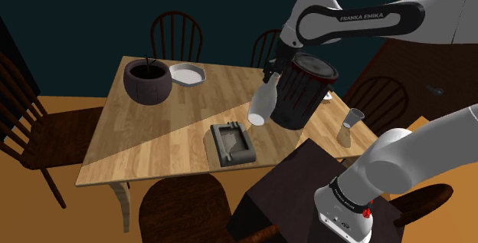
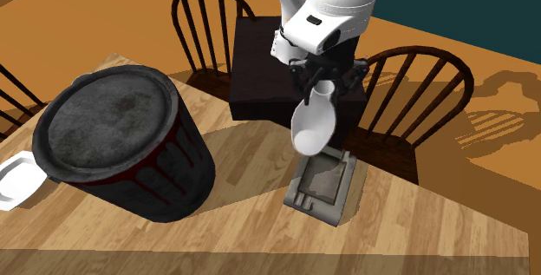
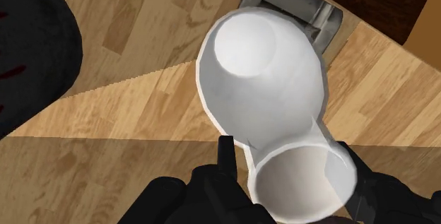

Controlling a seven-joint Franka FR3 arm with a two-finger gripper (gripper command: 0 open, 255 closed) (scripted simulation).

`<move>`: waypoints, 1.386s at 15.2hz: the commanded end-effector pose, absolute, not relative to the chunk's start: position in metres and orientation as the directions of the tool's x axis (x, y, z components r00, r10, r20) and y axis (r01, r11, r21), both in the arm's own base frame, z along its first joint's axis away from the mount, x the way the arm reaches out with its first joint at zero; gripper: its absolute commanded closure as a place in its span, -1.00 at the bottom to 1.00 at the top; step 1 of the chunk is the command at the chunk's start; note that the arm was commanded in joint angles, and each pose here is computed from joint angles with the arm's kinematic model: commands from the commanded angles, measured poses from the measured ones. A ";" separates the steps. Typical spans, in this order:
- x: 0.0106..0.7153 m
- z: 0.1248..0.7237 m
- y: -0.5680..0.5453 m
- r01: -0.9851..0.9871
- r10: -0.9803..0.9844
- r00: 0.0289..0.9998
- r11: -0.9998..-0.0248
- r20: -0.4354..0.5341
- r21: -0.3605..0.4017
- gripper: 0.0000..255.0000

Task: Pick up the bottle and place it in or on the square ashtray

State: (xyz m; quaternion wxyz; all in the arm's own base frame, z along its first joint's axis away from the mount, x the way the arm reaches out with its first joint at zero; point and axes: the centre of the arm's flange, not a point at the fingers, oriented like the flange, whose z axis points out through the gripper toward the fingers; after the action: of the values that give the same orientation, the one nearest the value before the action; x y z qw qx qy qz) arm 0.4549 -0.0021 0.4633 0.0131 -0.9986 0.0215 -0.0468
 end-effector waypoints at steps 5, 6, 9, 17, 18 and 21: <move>0.491 0.496 0.061 -0.043 -0.045 0.995 -0.999 0.093 -0.029 1.00; 0.494 0.497 0.064 -0.043 -0.045 0.995 -0.999 0.093 -0.029 1.00; 0.493 0.482 0.064 -0.043 -0.045 0.995 -0.999 0.093 -0.029 1.00; 0.494 0.439 0.064 -0.043 -0.045 0.995 -0.999 0.093 -0.029 1.00; 0.494 0.434 0.064 -0.043 -0.045 0.995 -0.999 0.093 -0.029 1.00; 0.494 0.418 0.064 -0.043 -0.045 0.995 -0.999 0.093 -0.029 1.00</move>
State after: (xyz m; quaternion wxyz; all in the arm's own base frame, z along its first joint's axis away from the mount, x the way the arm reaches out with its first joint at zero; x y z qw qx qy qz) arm 0.4935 0.0643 0.4233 0.0133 -0.9986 0.0220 -0.0464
